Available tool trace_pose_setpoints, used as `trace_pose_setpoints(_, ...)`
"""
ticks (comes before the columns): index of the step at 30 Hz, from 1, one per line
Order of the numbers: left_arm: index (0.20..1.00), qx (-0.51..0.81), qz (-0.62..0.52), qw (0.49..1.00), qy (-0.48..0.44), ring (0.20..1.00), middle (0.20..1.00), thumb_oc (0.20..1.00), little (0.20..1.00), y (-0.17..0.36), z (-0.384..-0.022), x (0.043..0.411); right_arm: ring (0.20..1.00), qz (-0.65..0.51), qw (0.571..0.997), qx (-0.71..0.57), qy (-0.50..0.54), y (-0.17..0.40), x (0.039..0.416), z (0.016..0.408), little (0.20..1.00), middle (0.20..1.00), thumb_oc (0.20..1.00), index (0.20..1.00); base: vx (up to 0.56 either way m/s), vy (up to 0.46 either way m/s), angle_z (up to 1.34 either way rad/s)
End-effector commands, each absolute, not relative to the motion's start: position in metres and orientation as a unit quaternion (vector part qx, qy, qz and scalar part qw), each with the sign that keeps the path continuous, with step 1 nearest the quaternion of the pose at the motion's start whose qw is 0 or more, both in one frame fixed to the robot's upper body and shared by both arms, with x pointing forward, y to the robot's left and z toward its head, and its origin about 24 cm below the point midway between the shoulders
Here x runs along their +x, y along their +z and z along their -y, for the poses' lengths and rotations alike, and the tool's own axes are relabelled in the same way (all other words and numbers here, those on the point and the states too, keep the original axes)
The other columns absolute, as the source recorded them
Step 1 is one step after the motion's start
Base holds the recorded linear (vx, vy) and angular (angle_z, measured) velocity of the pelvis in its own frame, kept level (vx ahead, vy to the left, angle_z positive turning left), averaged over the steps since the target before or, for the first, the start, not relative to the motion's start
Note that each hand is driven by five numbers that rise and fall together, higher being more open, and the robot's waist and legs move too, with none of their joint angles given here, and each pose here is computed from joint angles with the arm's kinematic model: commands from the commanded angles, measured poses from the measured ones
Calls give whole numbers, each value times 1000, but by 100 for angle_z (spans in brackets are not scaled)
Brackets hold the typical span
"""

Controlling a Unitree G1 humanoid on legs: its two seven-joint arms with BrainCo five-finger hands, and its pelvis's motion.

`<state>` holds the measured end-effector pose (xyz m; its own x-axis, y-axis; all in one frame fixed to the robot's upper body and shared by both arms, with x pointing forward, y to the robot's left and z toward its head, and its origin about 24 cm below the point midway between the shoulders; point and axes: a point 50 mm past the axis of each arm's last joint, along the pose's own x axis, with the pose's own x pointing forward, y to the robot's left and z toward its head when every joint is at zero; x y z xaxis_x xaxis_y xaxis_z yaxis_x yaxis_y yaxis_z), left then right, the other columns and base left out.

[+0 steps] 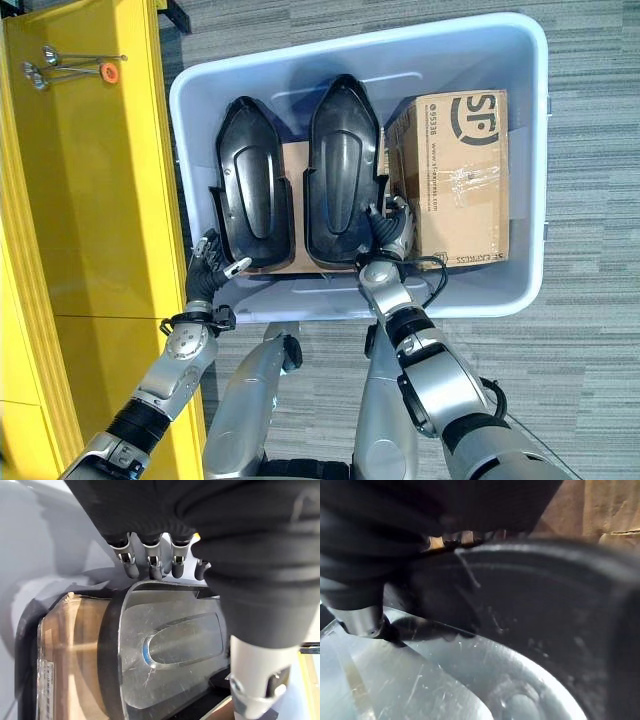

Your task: Move parts from the plastic box to the shelf.

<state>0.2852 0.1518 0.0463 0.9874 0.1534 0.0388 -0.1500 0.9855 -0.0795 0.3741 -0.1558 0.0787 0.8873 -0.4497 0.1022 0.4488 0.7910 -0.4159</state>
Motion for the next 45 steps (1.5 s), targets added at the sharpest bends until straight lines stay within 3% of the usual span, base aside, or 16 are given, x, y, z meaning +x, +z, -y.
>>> trace_pose_setpoints(1, 1000, -25, 68, 992, 103, 1000, 1000, 1000, 1000, 62, -171, 283, 200, -31, 900, -303, -311, 67, 362, 213, 200, 200, 200, 200, 0, 0, 0)
trace_pose_setpoints(23, 1000, -18, 56, 990, 125, 1000, 1000, 1000, 1000, 56, -183, 278, 200, 85, 901, -238, -353, 105, 349, 219, 200, 200, 200, 200, -2, -3, 1)
trace_pose_setpoints(45, 1000, -12, 24, 989, 143, 1000, 1000, 1000, 1000, 42, -196, 266, 200, 159, 928, -141, -307, 127, 337, 200, 200, 200, 200, 200, 0, -1, 0)
